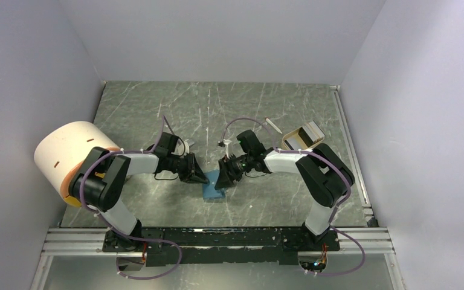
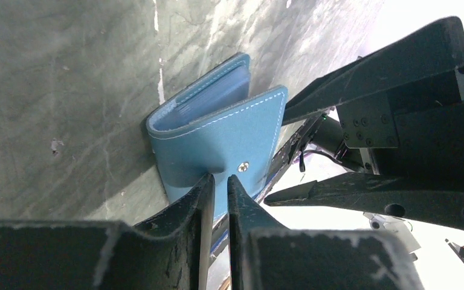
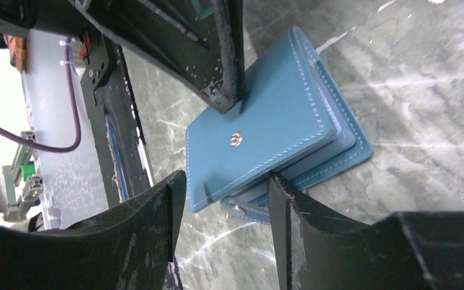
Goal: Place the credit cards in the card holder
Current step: Close the card holder at the center of the board.
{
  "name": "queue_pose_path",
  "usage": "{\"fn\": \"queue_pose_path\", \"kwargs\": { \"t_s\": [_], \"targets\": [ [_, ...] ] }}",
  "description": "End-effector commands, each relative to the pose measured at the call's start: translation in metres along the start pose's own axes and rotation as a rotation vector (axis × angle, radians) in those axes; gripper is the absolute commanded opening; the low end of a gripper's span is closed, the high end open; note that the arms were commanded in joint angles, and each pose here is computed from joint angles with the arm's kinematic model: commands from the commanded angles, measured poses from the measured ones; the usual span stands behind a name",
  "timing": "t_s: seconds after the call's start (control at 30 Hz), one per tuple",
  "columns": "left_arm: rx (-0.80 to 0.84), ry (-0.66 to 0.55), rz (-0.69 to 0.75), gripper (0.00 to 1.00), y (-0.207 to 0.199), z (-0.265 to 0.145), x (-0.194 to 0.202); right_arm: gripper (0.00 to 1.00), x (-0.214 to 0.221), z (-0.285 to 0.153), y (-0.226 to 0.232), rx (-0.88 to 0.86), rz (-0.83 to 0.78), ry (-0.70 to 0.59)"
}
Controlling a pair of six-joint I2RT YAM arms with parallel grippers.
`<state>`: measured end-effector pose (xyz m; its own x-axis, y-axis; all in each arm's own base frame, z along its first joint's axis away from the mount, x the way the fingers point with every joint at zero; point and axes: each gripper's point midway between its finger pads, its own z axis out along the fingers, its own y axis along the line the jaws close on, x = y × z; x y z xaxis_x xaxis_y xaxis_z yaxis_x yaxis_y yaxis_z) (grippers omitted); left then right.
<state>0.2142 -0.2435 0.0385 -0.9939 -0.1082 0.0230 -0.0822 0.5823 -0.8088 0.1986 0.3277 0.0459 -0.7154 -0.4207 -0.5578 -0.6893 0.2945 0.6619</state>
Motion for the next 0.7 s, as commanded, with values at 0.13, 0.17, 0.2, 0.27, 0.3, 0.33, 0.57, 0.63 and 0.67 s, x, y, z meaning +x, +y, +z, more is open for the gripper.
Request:
{"fn": "queue_pose_path", "kwargs": {
  "t_s": [0.13, 0.17, 0.2, 0.27, 0.3, 0.33, 0.57, 0.63, 0.67],
  "targets": [
    [-0.017, -0.004, 0.005, 0.19, 0.006, 0.008, -0.005, 0.54, 0.020, -0.017, 0.011, 0.008, -0.002, 0.071],
    [-0.017, -0.005, 0.006, 0.19, 0.006, 0.009, -0.006, 0.54, 0.020, -0.019, 0.010, 0.024, 0.000, 0.069],
    [-0.019, -0.005, 0.005, 0.19, 0.006, 0.009, -0.006, 0.54, 0.019, -0.022, 0.009, 0.041, 0.001, 0.063],
    [-0.027, -0.005, 0.005, 0.19, 0.008, 0.010, -0.005, 0.54, 0.014, -0.028, 0.005, 0.102, 0.010, 0.044],
    [-0.032, -0.006, 0.005, 0.19, 0.009, 0.010, -0.005, 0.53, 0.010, -0.031, 0.003, 0.141, 0.016, 0.032],
    [-0.037, -0.006, 0.005, 0.19, 0.011, 0.010, -0.005, 0.51, 0.006, -0.035, 0.001, 0.181, 0.029, 0.015],
    [-0.047, -0.013, 0.003, 0.19, 0.014, 0.011, -0.004, 0.40, -0.023, -0.063, -0.013, 0.457, 0.202, -0.195],
    [-0.045, -0.014, 0.005, 0.19, 0.013, 0.011, -0.004, 0.40, -0.024, -0.067, -0.012, 0.505, 0.245, -0.225],
    [-0.044, -0.012, 0.007, 0.19, 0.012, 0.012, -0.003, 0.40, -0.024, -0.069, -0.012, 0.523, 0.259, -0.237]
  ]
}}
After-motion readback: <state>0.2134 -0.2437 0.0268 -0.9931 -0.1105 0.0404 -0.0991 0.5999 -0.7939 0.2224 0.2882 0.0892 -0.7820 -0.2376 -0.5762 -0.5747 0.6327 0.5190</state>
